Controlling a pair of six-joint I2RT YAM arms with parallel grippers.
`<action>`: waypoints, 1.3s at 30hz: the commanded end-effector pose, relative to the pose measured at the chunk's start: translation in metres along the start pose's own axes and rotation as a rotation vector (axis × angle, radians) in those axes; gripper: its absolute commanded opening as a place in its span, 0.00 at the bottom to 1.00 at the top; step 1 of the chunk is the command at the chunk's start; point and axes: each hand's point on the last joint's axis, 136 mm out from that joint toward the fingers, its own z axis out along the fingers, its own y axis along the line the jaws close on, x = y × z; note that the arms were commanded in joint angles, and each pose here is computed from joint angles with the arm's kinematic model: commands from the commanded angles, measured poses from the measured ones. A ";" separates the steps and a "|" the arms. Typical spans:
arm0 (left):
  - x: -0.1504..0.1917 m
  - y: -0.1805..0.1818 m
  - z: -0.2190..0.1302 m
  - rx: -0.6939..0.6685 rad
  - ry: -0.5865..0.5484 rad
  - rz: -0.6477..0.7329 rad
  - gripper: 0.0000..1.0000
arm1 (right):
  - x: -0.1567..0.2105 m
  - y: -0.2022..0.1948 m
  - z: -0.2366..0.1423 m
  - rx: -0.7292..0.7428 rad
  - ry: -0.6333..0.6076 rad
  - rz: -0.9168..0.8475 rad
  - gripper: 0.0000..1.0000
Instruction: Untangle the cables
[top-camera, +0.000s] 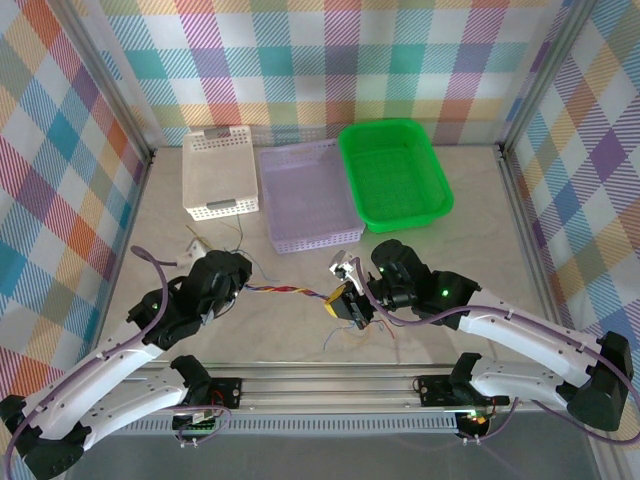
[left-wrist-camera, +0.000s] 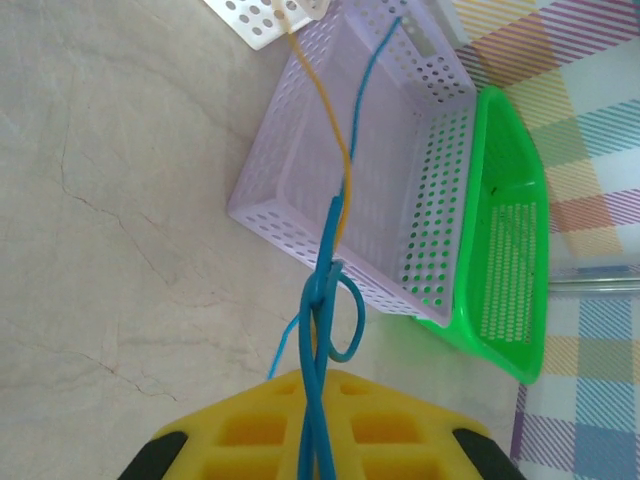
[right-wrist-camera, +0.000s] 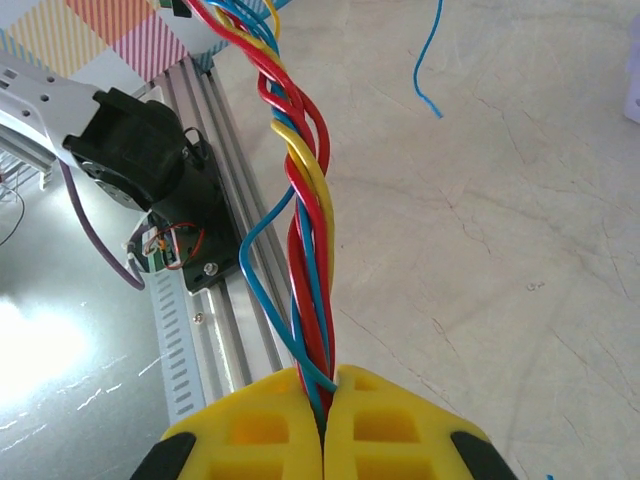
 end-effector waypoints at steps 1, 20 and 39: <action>-0.014 0.006 0.000 -0.057 -0.062 0.022 0.00 | 0.003 -0.002 -0.006 0.007 0.010 -0.009 0.09; -0.006 -0.022 0.025 -0.087 -0.031 0.039 0.00 | 0.008 -0.017 0.038 -0.018 0.116 0.016 0.44; -0.007 -0.016 0.022 -0.081 -0.041 0.021 0.00 | 0.004 -0.022 0.052 -0.021 0.086 0.027 0.35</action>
